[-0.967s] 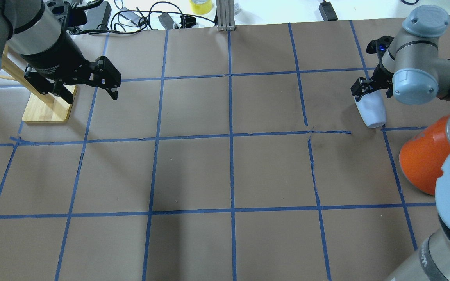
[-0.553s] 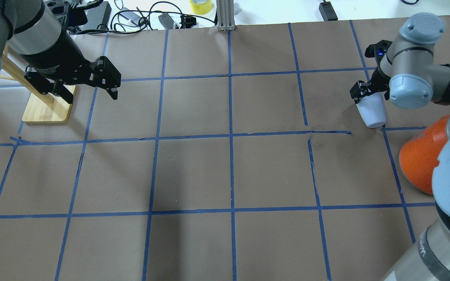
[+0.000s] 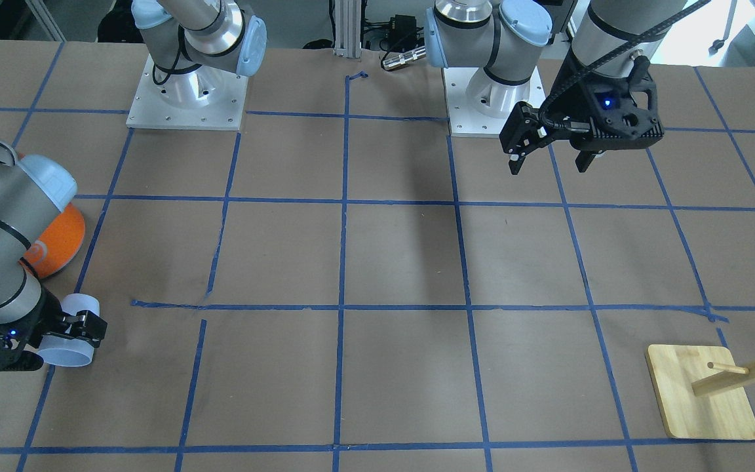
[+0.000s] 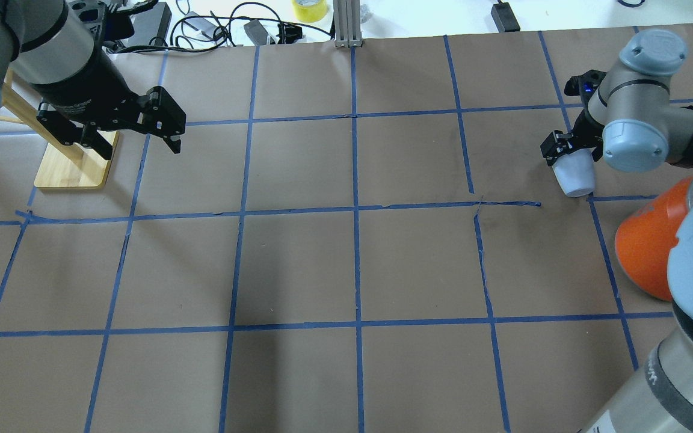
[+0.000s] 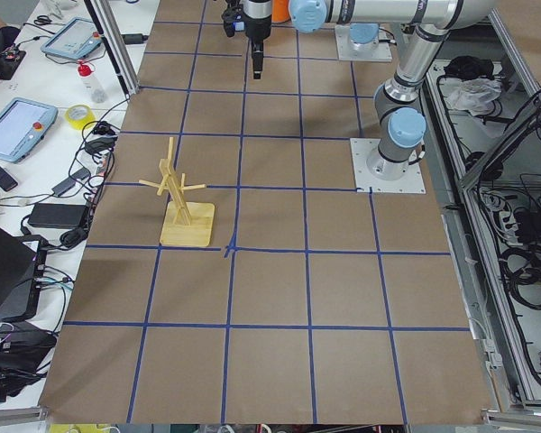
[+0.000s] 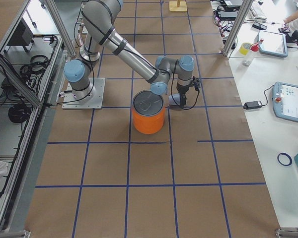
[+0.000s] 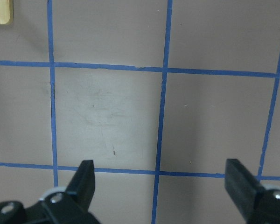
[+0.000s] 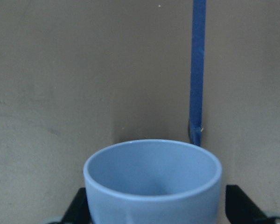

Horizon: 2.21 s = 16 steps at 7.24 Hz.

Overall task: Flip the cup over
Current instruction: 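Lift the white cup with the right gripper, then carry the cup with the right gripper toward the table centre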

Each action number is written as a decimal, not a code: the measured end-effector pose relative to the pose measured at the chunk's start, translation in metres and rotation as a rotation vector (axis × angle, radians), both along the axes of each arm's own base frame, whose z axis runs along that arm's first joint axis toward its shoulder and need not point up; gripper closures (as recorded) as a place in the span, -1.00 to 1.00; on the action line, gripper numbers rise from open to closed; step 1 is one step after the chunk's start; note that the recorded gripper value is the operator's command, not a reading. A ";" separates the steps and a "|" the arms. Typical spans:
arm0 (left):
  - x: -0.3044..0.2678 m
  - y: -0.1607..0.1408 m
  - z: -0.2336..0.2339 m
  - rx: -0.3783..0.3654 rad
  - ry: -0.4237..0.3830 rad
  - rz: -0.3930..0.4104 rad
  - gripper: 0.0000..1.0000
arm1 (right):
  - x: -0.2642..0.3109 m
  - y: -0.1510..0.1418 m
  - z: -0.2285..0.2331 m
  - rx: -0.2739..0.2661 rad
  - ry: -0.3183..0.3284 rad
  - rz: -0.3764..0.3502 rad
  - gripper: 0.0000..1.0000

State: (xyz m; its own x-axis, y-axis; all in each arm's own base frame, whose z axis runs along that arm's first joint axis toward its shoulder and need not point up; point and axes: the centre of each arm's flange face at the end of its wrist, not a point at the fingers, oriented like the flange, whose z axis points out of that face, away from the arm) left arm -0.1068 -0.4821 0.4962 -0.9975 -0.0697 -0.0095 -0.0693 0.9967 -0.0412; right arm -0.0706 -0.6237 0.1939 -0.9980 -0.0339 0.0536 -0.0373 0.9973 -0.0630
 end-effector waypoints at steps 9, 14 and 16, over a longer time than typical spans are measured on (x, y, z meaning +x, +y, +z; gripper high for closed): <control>0.003 0.001 0.002 -0.002 -0.001 0.006 -1.00 | 0.041 0.007 0.033 -0.031 -0.013 0.061 0.92; 0.005 0.003 0.007 -0.002 -0.006 0.009 -1.00 | 0.248 0.037 0.077 -0.051 -0.020 0.388 1.00; 0.013 0.000 0.009 -0.006 -0.013 0.002 -1.00 | 0.322 0.045 0.081 -0.087 -0.036 0.626 1.00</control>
State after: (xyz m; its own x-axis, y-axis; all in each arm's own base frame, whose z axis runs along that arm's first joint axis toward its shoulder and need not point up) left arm -0.0933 -0.4825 0.5048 -0.9972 -0.0715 -0.0225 -0.0704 0.9964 -0.0479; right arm 0.2515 -0.5789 0.2745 -0.7920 -0.6085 0.0495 -0.6080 0.7786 -0.1552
